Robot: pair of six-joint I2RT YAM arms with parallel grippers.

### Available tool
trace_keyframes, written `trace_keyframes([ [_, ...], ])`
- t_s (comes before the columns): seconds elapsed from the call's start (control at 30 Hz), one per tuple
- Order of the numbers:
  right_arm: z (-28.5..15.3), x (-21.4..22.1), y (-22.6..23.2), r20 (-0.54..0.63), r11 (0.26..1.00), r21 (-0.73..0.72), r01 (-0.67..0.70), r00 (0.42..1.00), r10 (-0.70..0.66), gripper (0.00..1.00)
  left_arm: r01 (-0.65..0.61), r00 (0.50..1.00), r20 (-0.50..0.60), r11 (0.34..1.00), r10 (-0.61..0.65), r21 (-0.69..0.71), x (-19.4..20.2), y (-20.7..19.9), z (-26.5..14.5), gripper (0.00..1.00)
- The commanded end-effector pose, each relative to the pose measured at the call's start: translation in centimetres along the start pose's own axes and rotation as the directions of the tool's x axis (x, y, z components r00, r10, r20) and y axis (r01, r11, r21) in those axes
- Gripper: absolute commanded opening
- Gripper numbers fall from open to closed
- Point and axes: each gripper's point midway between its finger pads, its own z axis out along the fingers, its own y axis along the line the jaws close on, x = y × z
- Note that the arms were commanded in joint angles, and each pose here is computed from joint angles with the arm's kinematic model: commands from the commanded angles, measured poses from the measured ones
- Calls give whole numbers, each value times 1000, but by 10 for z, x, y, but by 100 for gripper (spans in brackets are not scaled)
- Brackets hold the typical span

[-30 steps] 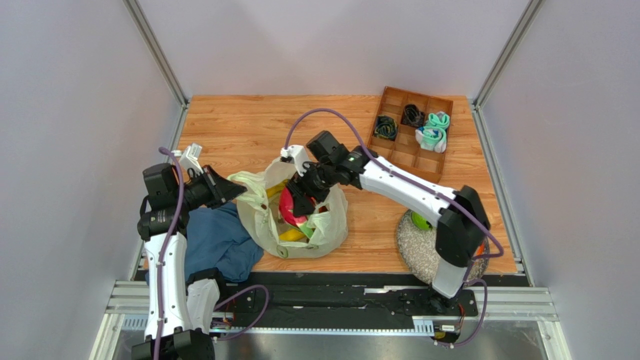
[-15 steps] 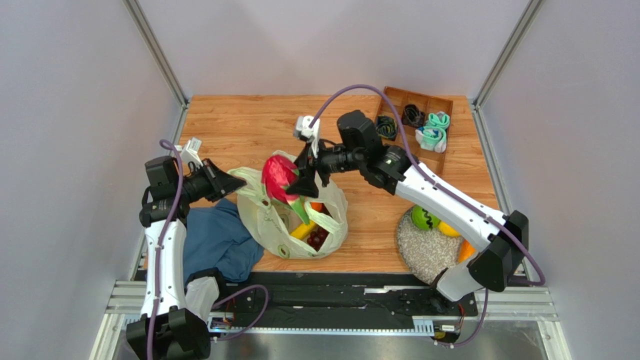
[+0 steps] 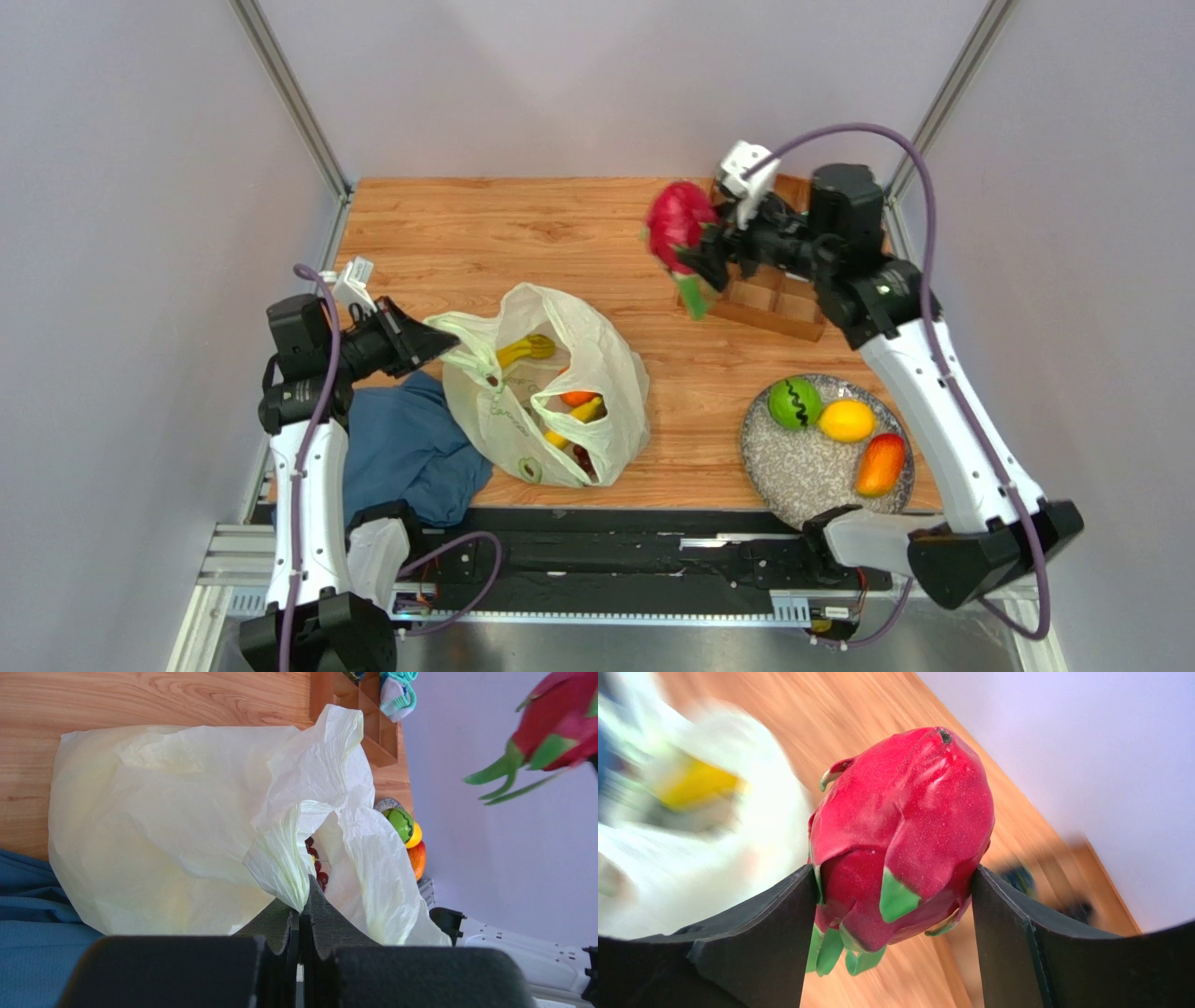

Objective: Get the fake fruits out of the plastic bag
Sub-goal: Place the fake fruit on the plate.

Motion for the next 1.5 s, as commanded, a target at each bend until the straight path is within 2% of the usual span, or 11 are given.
trace_keyframes([
  [0.0, -74, 101, -37, -328, 989, 77, 130, 940, -98, 0, -33, 999, 26, 999, 32, 27, -4, -9, -4, 0],
  [0.07, -103, 125, -38, -407, 977, 12, 211, 894, -188, 0, -38, 999, 27, 999, 38, 24, -3, -8, -5, 0],
  [0.23, -152, 179, 31, -556, 981, -163, 104, 812, -179, 0, -40, 999, 27, 999, 39, 17, 2, -5, -5, 0],
  [0.37, -165, 212, 69, -626, 990, -132, 39, 772, -114, 0, -26, 1000, 8, 1000, 26, 16, 7, -2, -4, 0],
  [0.8, -162, 291, 70, -802, 992, 43, -115, 588, 102, 4, -45, 999, 15, 999, 45, 16, 5, -6, -7, 0],
  [0.9, -158, 302, 68, -818, 990, 71, -118, 561, 126, 21, -45, 999, 9, 999, 45, 15, 6, -6, -7, 0],
  [1.03, -158, 301, 69, -822, 990, 79, -121, 553, 133, 88, -53, 999, 9, 998, 53, 17, 8, -7, -9, 0],
  [1.07, -161, 298, 73, -828, 988, 70, -135, 545, 134, 94, -53, 999, 9, 998, 53, 17, 9, -7, -9, 0],
  [1.27, -139, 198, 103, -691, 940, -153, -304, 714, 118, 100, -47, 999, 4, 999, 47, 15, 16, -5, -9, 0],
  [1.37, -105, 137, 97, -517, 915, -183, -360, 827, 222, 100, -50, 999, 10, 999, 50, 14, 16, -6, -11, 0],
  [1.47, -70, 87, 88, -366, 873, -223, -434, 867, 338, 99, -64, 998, 13, 998, 64, 14, 18, -9, -14, 0],
])
